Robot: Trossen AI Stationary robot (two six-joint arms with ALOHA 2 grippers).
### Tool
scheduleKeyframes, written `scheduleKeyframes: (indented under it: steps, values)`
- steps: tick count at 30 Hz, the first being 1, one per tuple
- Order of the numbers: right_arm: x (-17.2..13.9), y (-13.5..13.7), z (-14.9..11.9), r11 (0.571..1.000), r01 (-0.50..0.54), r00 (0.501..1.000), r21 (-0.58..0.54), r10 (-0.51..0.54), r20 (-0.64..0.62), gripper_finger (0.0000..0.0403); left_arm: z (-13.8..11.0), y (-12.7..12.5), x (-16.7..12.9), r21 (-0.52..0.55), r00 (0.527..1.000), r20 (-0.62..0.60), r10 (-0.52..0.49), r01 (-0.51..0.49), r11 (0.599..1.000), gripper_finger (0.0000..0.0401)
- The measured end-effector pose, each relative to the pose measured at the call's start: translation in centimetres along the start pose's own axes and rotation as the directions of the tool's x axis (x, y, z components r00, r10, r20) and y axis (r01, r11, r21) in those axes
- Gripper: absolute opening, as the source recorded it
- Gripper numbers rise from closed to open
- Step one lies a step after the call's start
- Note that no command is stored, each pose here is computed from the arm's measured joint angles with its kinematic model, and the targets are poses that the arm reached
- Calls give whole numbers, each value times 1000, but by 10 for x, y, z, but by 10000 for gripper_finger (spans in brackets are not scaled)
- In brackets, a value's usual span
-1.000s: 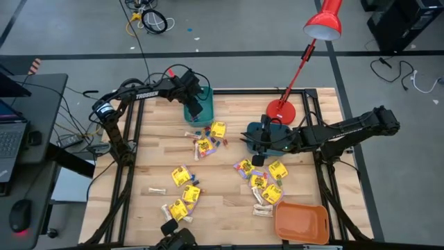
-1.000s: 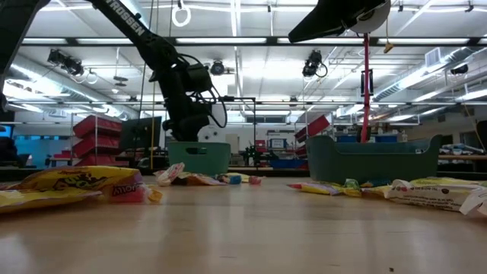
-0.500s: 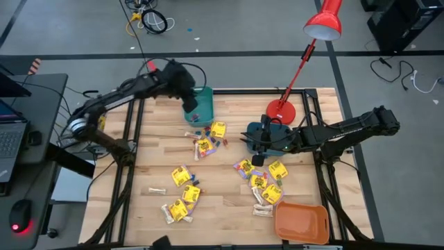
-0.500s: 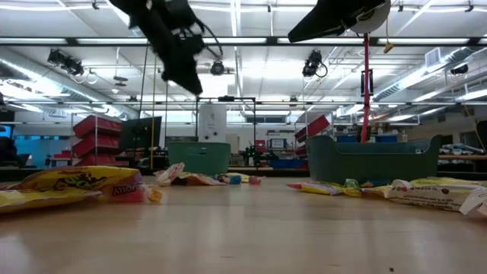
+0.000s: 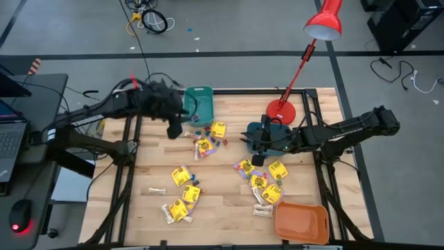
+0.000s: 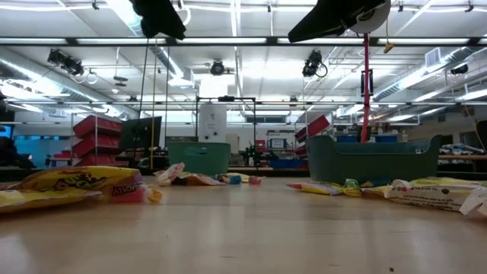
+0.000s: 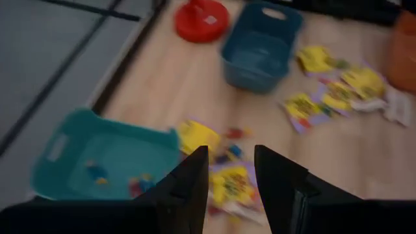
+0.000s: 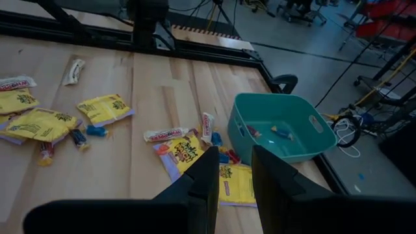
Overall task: Sort candy
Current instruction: Put the blue candy into the green bin
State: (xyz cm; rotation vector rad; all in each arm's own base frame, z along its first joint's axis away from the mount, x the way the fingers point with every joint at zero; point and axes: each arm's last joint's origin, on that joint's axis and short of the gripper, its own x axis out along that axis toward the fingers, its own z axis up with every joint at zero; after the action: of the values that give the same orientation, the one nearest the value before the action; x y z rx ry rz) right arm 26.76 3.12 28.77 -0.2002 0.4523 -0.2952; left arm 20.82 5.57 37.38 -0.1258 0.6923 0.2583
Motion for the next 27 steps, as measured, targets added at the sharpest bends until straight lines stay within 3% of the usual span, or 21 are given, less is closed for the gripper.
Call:
scheduleKeyframes:
  steps: [5, 11, 20, 27]
  values:
    - [0, 0, 0, 1000, -4, 1000, 10, 4, -1, 77, -17, -32, -1, 44, 984, -142, -103, 111, 993, 127]
    - [0, 1, 0, 1000, -27, 1000, 11, 27, -1, 77, -61, -65, 16, 8, 925, -336, -176, 190, 982, 127]
    - [0, 1, 0, 999, -35, 999, 34, 35, -1, 77, -131, -96, 43, -102, 836, -517, -184, 154, 983, 127]
    - [0, 1, 0, 998, -36, 999, 42, 36, -2, 77, -164, -110, 51, -171, 813, -543, -210, 138, 976, 127]
